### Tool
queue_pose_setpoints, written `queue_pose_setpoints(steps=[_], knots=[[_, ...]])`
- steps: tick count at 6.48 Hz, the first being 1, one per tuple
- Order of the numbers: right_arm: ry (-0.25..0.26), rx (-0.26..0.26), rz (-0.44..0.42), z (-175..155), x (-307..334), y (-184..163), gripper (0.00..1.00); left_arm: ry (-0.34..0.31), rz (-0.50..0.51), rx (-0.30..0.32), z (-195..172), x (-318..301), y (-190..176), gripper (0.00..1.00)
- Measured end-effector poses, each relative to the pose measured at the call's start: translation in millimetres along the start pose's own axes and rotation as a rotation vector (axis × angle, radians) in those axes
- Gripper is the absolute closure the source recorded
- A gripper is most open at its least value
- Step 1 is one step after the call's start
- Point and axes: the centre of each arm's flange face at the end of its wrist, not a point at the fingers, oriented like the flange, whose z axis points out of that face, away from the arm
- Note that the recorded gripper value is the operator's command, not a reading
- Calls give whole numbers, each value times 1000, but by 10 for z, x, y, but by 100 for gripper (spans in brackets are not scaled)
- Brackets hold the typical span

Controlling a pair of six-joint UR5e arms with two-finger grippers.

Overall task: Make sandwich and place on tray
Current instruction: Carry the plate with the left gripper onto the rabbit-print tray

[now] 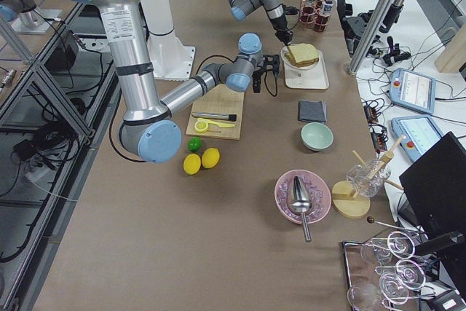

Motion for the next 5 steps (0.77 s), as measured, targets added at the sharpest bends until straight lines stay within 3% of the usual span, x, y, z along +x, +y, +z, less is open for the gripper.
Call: queue_pose_setpoints(steps=[2, 5], knots=[[3, 0, 0, 34, 0, -18, 1, -7, -27, 42, 328, -82, -152, 100], [18, 6, -18, 100, 58, -82, 1, -23, -33, 61, 481, -124, -177, 100]])
